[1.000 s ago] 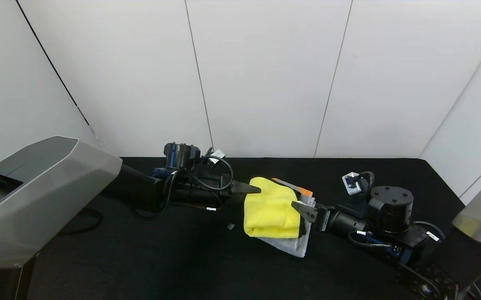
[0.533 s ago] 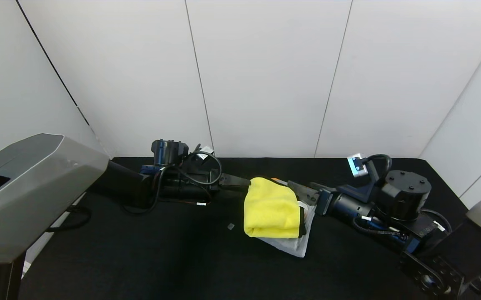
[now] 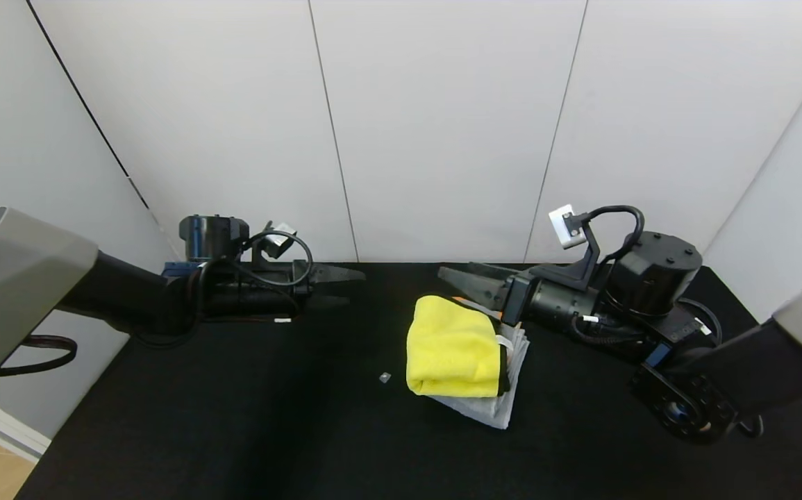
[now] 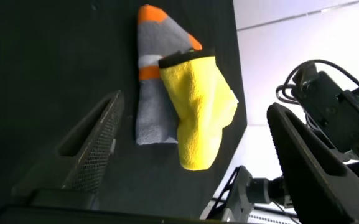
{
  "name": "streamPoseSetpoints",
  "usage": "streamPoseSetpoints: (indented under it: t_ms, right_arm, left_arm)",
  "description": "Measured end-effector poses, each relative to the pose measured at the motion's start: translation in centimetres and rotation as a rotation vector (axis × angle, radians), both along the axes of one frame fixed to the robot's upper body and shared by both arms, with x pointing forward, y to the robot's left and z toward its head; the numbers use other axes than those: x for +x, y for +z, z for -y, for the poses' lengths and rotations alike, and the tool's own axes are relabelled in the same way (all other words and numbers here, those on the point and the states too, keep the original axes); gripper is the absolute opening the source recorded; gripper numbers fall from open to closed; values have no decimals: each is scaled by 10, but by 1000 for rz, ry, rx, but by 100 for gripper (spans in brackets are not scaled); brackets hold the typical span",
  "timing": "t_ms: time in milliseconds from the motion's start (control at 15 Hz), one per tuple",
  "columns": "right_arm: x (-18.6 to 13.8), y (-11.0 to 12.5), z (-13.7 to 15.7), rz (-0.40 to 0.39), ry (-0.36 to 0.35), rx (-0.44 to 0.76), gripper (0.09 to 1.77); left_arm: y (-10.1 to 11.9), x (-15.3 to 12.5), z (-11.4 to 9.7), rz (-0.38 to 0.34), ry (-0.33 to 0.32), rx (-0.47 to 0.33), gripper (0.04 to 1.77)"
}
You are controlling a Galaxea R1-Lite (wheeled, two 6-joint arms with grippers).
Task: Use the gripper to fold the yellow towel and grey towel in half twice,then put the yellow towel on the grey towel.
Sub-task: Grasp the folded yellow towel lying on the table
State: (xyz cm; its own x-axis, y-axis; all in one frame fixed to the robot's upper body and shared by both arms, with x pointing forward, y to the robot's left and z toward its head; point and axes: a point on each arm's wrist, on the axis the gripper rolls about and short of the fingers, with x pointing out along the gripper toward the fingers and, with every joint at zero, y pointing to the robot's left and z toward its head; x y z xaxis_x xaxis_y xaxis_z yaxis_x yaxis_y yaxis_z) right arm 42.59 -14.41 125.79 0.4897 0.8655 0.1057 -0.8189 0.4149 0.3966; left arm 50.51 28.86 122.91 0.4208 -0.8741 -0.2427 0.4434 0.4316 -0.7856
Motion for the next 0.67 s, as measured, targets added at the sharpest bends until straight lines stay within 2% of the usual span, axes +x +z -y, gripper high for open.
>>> streamPoseSetpoints:
  t_ms: [333, 467, 667]
  right_arm:
    - [3, -3, -47, -31, 119, -20, 170]
    - [4, -16, -61, -55, 144, -35, 170]
    - [5, -45, -73, -107, 157, -68, 170]
  left_arm:
    - [17, -9, -48, 36, 112, -2, 168]
    - [21, -10, -60, 49, 141, -2, 169]
    - [25, -11, -65, 60, 154, -1, 170]
